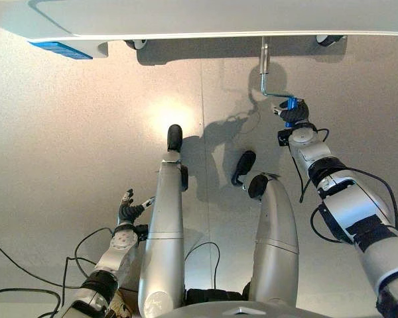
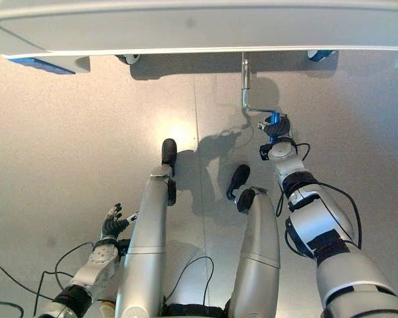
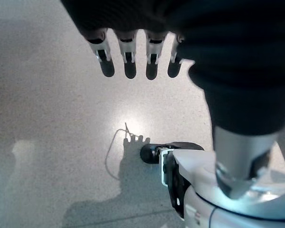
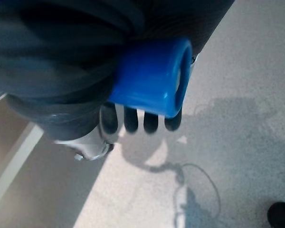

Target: Raise the hospital bed

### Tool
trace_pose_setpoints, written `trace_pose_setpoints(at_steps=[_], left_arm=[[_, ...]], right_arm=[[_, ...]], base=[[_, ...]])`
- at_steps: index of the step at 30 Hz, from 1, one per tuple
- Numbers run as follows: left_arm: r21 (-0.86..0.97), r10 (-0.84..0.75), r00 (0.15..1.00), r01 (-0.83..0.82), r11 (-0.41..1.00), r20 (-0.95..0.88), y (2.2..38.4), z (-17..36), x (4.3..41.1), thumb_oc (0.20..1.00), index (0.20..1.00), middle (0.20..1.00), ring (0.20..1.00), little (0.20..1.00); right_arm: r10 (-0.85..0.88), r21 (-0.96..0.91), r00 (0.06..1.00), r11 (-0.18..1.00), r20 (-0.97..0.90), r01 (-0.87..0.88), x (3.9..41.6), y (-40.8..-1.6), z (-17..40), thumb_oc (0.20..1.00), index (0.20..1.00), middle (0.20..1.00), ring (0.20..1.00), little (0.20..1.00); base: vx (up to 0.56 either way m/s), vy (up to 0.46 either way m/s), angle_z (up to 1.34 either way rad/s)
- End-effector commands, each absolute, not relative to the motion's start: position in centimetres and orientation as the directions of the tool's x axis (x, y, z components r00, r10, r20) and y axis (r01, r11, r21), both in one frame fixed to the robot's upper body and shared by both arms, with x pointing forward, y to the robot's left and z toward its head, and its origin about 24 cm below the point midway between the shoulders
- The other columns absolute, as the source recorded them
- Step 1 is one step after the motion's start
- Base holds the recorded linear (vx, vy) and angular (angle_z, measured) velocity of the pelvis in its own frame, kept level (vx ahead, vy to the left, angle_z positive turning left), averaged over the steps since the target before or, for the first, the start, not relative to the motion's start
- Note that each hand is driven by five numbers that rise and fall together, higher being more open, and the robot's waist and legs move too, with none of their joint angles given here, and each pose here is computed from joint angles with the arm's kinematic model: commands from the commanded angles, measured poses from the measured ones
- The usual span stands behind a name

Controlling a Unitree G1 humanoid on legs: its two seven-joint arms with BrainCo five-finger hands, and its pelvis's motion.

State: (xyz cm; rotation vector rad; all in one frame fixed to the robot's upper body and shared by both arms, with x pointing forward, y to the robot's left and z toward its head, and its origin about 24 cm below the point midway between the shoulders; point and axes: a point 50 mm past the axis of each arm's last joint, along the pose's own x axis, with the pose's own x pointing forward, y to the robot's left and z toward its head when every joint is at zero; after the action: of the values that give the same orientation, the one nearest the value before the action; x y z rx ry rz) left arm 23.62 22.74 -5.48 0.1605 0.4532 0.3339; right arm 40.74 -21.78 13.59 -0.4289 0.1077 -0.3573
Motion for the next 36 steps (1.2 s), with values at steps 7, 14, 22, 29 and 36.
trace_pose_setpoints(at_steps=[7,14,22,29,36], left_arm=[[0.243,0.297,0.851,-0.207,0.948,-0.433,21.4,-6.5,22.8,1.000,1.000,1.000,1.000,1.000],[0.239,0.301,0.847,-0.213,0.947,-0.438,21.4,-6.6,22.7,1.000,1.000,1.000,1.000,1.000],[0.243,0.316,0.860,-0.233,0.942,-0.400,22.3,-5.9,22.6,1.000,1.000,1.000,1.000,1.000],[0.249,0.343,0.841,-0.256,0.934,-0.419,23.2,-6.4,21.5,1.000,1.000,1.000,1.000,1.000],[0.269,0.327,0.836,-0.224,0.937,-0.441,23.3,-7.0,20.7,1.000,1.000,1.000,1.000,1.000]], right_arm=[[-0.500,-0.443,0.863,0.760,0.069,0.476,40.3,-27.1,17.5,0.200,0.200,0.200,0.200,0.200],[-0.491,-0.439,0.868,0.765,0.075,0.471,40.3,-26.8,17.5,0.200,0.200,0.200,0.200,0.200],[-0.541,-0.537,0.839,0.689,0.066,0.487,39.8,-28.7,17.4,0.200,0.200,0.200,0.200,0.200],[-0.545,-0.598,0.837,0.651,0.061,0.468,39.8,-28.6,16.9,0.200,0.200,0.200,0.200,0.200],[-0.535,-0.618,0.843,0.642,0.065,0.455,40.0,-28.4,17.5,0.200,0.200,0.200,0.200,0.200]], base=[[0.00,0.000,0.00],[0.00,0.000,0.00],[0.00,-0.014,0.00],[0.01,-0.004,0.08],[0.02,0.019,0.24]])
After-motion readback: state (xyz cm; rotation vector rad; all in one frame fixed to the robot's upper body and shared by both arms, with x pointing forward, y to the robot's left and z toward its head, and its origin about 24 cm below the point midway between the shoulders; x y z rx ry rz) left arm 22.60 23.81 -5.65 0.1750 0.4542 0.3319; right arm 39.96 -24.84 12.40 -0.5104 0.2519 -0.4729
